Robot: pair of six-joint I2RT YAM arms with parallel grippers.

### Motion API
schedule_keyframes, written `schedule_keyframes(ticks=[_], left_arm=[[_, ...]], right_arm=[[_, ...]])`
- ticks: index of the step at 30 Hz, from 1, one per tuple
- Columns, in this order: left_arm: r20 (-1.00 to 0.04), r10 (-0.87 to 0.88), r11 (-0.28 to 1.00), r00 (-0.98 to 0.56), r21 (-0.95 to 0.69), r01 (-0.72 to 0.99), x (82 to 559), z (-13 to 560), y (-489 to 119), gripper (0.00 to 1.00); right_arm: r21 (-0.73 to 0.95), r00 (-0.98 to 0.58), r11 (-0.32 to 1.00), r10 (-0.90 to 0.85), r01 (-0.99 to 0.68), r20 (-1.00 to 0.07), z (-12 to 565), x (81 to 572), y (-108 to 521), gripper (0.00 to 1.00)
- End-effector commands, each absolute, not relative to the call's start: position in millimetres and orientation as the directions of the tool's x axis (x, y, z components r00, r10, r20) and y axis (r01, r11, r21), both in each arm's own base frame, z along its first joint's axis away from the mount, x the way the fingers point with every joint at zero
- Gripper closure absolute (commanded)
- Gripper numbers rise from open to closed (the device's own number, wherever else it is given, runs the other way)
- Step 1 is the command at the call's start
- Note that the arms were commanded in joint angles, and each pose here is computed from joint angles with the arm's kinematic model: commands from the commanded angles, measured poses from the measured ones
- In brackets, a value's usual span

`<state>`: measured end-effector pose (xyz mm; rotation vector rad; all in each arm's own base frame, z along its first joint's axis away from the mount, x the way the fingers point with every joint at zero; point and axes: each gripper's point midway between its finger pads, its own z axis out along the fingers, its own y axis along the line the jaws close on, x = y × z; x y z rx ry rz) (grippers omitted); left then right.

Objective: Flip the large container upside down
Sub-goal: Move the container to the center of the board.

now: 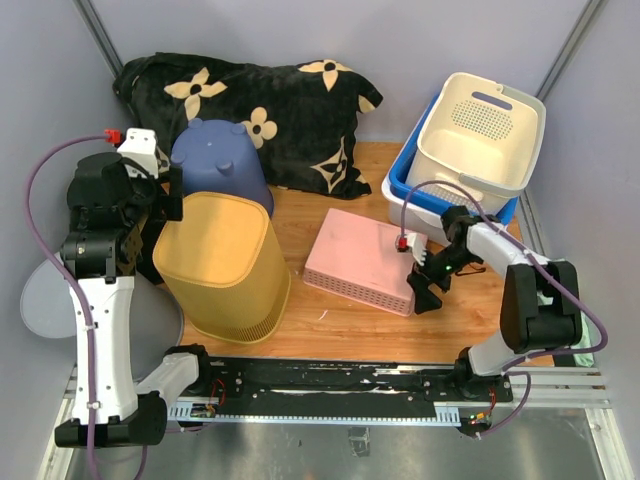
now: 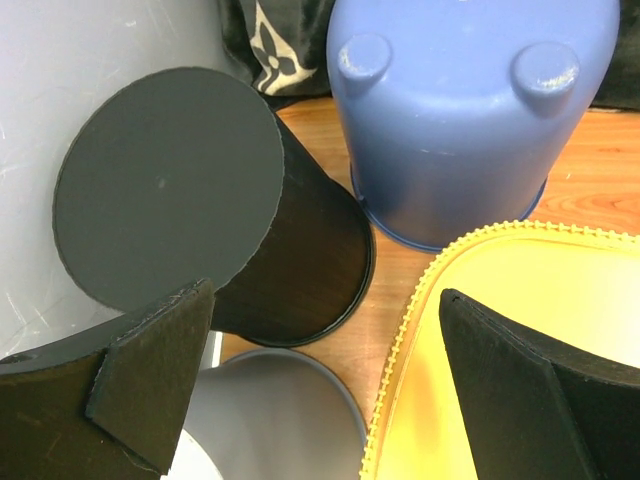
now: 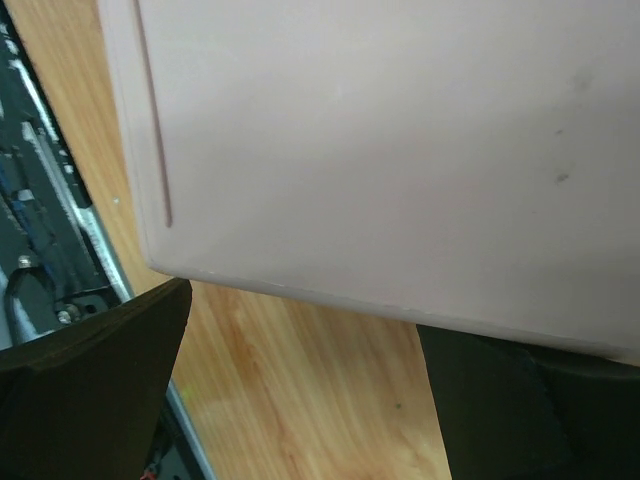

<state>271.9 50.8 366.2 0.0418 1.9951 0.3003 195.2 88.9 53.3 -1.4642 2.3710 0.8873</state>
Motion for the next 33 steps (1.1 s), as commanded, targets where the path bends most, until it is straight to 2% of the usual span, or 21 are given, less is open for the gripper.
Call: schedule_keyframes(ticks=[1, 10, 12, 15, 17, 22, 25, 29, 33], left_arm=[[-0.884, 0.160, 0.961, -0.439, 0.241, -0.135, 267.8, 363.2, 57.4, 0.01], [-0.872, 0.150, 0.957, -0.466, 0.247, -0.154, 267.2, 356.9, 61.5, 0.01], [-0.868, 0.151, 0.953, -0.473, 0.255, -0.164, 266.2, 355.3, 64.0, 0.01], [-0.861, 0.149, 0.949, -0.486, 0.263, -0.175, 266.0, 351.3, 66.8, 0.01], [-0.859, 0.148, 0.947, -0.490, 0.267, -0.181, 265.9, 350.4, 68.1, 0.01], [-0.854, 0.151, 0.937, -0.498, 0.284, -0.203, 263.8, 351.7, 73.2, 0.01], [-0.855, 0.151, 0.936, -0.496, 0.285, -0.207, 261.4, 351.6, 73.7, 0.01], [-0.858, 0.148, 0.939, -0.491, 0.277, -0.202, 259.3, 350.4, 71.7, 0.01], [-0.855, 0.141, 0.945, -0.499, 0.266, -0.188, 258.8, 342.5, 68.8, 0.01]], right_arm=[[0.279, -0.383, 0.283, -0.815, -0.918, -0.434, 38.5, 203.0, 99.1, 0.05], [0.102, -0.105, 0.077, -0.947, -0.992, -0.303, 16.0, 214.4, 110.5, 0.05], [0.041, -0.104, 0.096, -0.940, -0.995, -0.325, 21.4, 227.7, 121.1, 0.05], [-0.011, -0.105, 0.125, -0.874, -0.992, -0.474, 57.4, 255.1, 158.1, 0.05], [-0.037, -0.085, 0.121, -0.855, -0.992, -0.511, 75.3, 268.8, 176.9, 0.05], [-0.029, -0.051, 0.075, -0.877, -0.997, -0.479, 77.2, 280.4, 202.5, 0.06], [-0.007, -0.078, 0.091, -0.887, -0.996, -0.454, 70.9, 284.1, 205.0, 0.06], [-0.054, -0.129, 0.169, -0.893, -0.984, -0.432, 73.7, 297.1, 200.1, 0.06], [-0.147, -0.152, 0.258, -0.852, -0.955, -0.502, 99.2, 310.7, 203.2, 0.06]])
